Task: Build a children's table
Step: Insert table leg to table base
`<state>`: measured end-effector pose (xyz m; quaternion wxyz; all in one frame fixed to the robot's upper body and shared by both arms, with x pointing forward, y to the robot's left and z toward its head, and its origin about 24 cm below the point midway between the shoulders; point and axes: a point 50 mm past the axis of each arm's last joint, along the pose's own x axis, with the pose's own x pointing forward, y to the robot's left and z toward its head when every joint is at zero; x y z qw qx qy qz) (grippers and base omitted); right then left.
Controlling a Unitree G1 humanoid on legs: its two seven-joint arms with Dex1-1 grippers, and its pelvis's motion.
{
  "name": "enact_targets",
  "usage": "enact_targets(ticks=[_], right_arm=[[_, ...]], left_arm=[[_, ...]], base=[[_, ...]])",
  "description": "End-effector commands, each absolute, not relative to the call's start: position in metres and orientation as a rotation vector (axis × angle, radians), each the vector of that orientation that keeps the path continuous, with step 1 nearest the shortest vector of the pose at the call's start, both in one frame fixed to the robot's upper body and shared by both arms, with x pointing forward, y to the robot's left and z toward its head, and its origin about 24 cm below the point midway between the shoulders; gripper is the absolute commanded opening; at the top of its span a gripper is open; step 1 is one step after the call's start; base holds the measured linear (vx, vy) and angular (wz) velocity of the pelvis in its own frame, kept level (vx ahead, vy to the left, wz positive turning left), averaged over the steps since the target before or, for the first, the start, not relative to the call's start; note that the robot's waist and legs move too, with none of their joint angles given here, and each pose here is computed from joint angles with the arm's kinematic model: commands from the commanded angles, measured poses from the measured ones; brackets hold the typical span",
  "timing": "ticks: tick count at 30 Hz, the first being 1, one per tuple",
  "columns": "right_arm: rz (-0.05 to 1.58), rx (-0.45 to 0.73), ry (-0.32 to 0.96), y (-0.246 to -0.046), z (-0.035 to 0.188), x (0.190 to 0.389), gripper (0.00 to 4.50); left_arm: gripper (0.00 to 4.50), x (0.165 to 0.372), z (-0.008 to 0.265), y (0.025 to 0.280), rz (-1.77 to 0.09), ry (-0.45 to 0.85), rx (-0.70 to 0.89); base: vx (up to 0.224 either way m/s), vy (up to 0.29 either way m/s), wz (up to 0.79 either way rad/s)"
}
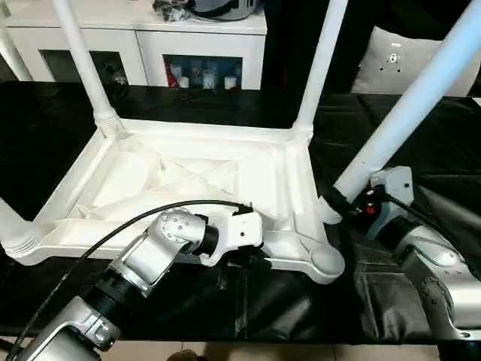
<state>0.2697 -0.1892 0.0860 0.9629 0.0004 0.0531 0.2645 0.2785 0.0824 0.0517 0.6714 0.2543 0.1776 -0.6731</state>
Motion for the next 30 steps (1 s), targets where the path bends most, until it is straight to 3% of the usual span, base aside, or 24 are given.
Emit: enact_targets(ticks=[1,9,19,30], right_arm=[[0.600,0.051,0.076,-0.181,0.097,0.273,1.90],[0.704,0.136,0.060,-0.161,0.111,0.288,1.90],[0.933,-0.020,0.263,-0.139,0.095,0.294,1.90],[0.995,-0.109,0.370,-0.138,0.086,0.295,1.90]], left_arm=[[0.01,0.296,0.039,0.114,-1.315,0.510,0.680],[0.00,0.308,0.054,0.137,-1.192,0.481,0.543],[0.00,0.297,0.047,0.138,-1.296,0.475,0.525],[0.00,0.300,0.046,0.144,-1.292,0.479,0.547]], base=[[0.000,0.000,0.00],[0.000,0.000,0.00],[0.000,0.000,0.00],[0.000,0.000,0.00]])
